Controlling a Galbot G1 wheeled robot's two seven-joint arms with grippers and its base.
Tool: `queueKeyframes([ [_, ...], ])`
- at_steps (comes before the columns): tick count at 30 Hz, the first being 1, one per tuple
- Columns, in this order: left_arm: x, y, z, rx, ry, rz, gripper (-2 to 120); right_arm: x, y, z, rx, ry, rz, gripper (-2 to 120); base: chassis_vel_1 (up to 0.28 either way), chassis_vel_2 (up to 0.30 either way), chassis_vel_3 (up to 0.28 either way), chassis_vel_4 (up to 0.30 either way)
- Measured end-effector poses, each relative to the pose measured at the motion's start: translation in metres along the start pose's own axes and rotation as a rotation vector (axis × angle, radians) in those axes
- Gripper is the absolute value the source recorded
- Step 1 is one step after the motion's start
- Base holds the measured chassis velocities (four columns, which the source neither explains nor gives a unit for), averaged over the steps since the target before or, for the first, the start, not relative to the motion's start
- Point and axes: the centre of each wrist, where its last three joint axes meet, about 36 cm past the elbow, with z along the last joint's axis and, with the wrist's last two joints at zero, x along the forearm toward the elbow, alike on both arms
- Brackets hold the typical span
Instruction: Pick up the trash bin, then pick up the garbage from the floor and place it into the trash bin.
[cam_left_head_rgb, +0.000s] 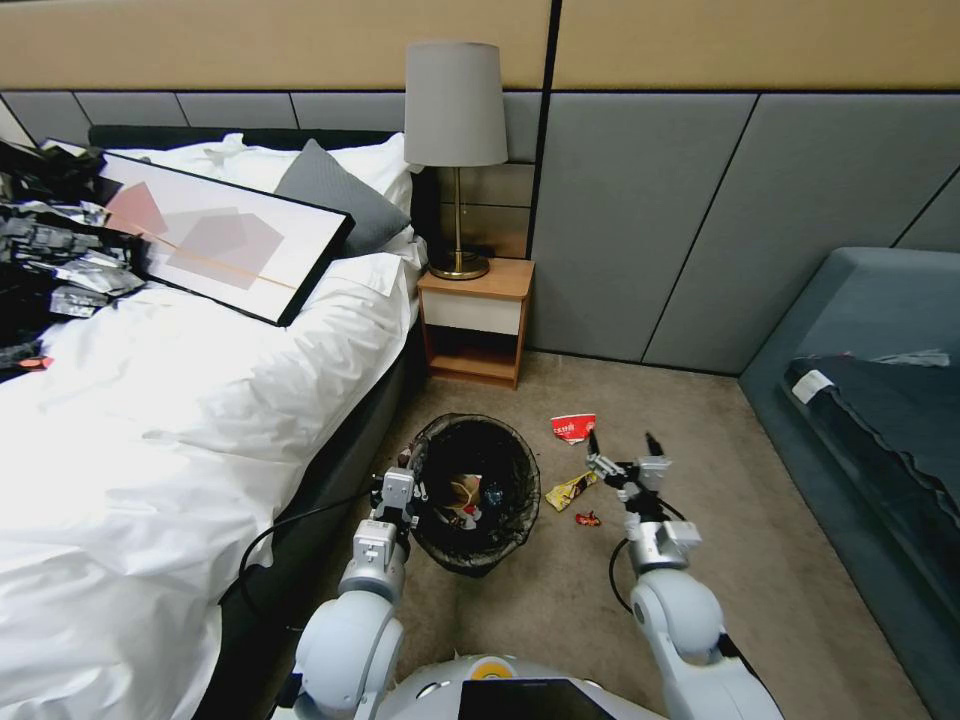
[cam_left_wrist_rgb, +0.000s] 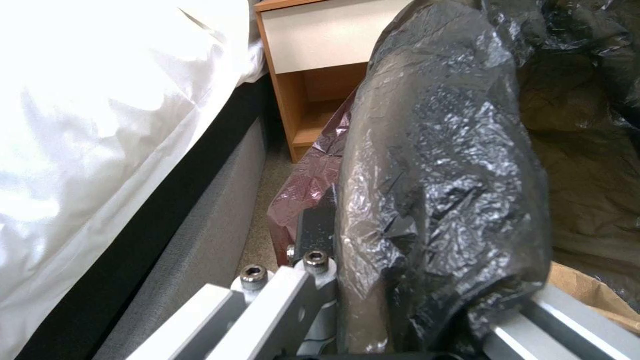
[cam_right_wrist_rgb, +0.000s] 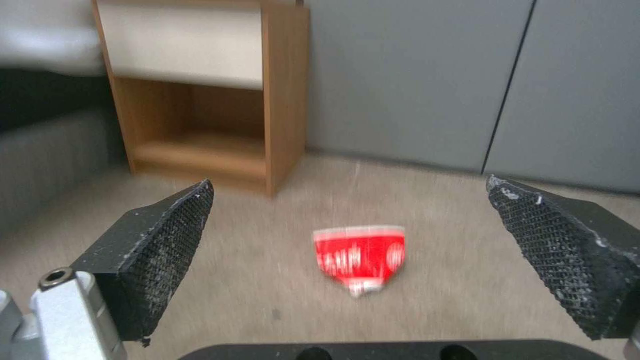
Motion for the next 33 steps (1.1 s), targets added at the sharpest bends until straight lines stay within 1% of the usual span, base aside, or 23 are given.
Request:
queueKeyframes([
  [1, 0.0, 0.0, 0.0, -0.001, 0.0, 0.0, 1, -0.006, -0.001, 0.007, 0.006, 0.016, -0.008, 100, 0.0, 0.0, 0.0, 0.0],
  [3, 0.0, 0.0, 0.0, -0.001, 0.001, 0.001, 1, -0.008, -0.002, 0.01, 0.01, 0.026, -0.013, 100, 0.0, 0.0, 0.0, 0.0],
  [6, 0.0, -0.001, 0.0, 0.0, 0.002, 0.001, 1, -0.017, -0.004, 0.027, 0.026, 0.083, -0.029, 100, 0.0, 0.0, 0.0, 0.0],
  [7, 0.0, -0.001, 0.0, 0.0, 0.002, 0.001, 1, -0.017, -0.004, 0.027, 0.026, 0.083, -0.029, 100, 0.0, 0.0, 0.0, 0.0],
  [9, 0.0, -0.001, 0.0, 0.0, 0.002, 0.001, 1, -0.022, -0.008, 0.037, 0.042, 0.116, -0.044, 100, 0.0, 0.0, 0.0, 0.0],
  [10, 0.0, -0.001, 0.0, 0.0, 0.002, 0.001, 1, -0.025, -0.011, 0.048, 0.056, 0.152, -0.056, 100, 0.0, 0.0, 0.0, 0.0],
  [12, 0.0, -0.001, 0.0, 0.0, 0.002, 0.001, 1, -0.026, -0.013, 0.052, 0.062, 0.163, -0.06, 100, 0.0, 0.0, 0.0, 0.0],
  [14, 0.0, -0.001, 0.0, 0.0, 0.002, 0.0, 1, -0.03, -0.02, 0.069, 0.088, 0.208, -0.072, 100, 0.0, 0.0, 0.0, 0.0],
  [15, 0.0, -0.001, 0.0, 0.0, 0.002, 0.0, 1, -0.03, -0.02, 0.069, 0.088, 0.208, -0.072, 100, 0.0, 0.0, 0.0, 0.0],
  [18, 0.0, -0.001, 0.0, -0.001, 0.002, 0.0, 1, -0.032, -0.028, 0.09, 0.105, 0.262, -0.085, 100, 0.0, 0.0, 0.0, 0.0],
  [20, 0.0, -0.001, 0.0, -0.001, 0.002, 0.0, 1, -0.032, -0.03, 0.095, 0.108, 0.274, -0.093, 100, 0.0, 0.0, 0.0, 0.0],
  [22, 0.0, 0.0, 0.001, -0.003, 0.003, -0.005, 1, -0.036, -0.038, 0.112, 0.132, 0.288, -0.117, 100, 0.0, 0.0, 0.0, 0.0],
  [23, 0.0, 0.0, 0.001, -0.003, 0.003, -0.005, 1, -0.036, -0.038, 0.112, 0.132, 0.288, -0.117, 100, 0.0, 0.0, 0.0, 0.0],
  [24, 0.0, 0.0, 0.001, -0.003, 0.003, -0.007, 1, -0.039, -0.042, 0.118, 0.139, 0.293, -0.124, 100, 0.0, 0.0, 0.0, 0.0],
  [25, 0.0, 0.0, 0.001, -0.001, 0.003, -0.007, 1, -0.042, -0.047, 0.129, 0.15, 0.302, -0.134, 100, 0.0, 0.0, 0.0, 0.0],
  [28, 0.0, 0.0, 0.001, -0.001, 0.003, -0.007, 1, -0.043, -0.048, 0.133, 0.154, 0.308, -0.136, 100, 0.0, 0.0, 0.0, 0.0],
  [30, 0.0, 0.0, 0.001, -0.001, 0.003, -0.007, 1, -0.044, -0.046, 0.142, 0.15, 0.328, -0.133, 100, 0.0, 0.0, 0.0, 0.0],
  [33, 0.0, 0.0, 0.001, 0.0, 0.004, -0.007, 1, -0.046, -0.044, 0.148, 0.145, 0.339, -0.13, 100, 0.0, 0.0, 0.0, 0.0],
])
